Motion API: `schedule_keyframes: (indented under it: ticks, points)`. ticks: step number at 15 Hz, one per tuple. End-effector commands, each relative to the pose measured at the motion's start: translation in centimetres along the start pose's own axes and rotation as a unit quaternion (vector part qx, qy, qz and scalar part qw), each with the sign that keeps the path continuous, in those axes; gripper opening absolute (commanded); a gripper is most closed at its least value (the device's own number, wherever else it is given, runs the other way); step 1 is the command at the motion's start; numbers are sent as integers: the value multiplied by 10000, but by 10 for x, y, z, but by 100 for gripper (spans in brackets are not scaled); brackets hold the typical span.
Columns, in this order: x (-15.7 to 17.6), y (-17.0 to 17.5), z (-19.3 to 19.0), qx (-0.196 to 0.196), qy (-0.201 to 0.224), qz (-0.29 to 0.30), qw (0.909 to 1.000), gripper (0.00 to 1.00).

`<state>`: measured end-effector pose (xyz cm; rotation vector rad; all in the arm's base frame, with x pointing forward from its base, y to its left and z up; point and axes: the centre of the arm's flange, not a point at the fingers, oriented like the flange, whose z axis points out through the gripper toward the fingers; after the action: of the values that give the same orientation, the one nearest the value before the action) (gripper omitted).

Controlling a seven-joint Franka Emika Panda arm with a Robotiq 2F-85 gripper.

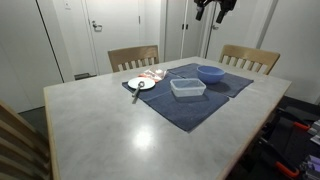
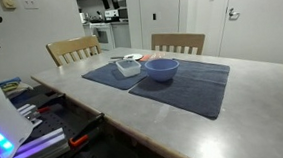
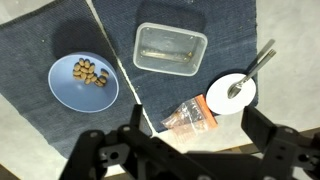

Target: Pour the things in the bowl into the lunch box

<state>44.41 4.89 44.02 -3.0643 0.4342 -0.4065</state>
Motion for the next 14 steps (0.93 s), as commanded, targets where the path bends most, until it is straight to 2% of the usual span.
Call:
schedule_keyframes:
  ticks: [1, 5, 12, 14]
  points:
    - [18, 27, -3, -133, -17, -160, 9998, 100]
    - [35, 49, -8, -347, -3, -348, 9988, 100]
    - [61, 92, 8, -269, -201, -891, 9955, 100]
    - [65, 90, 13, -252, -393, -840, 9954, 100]
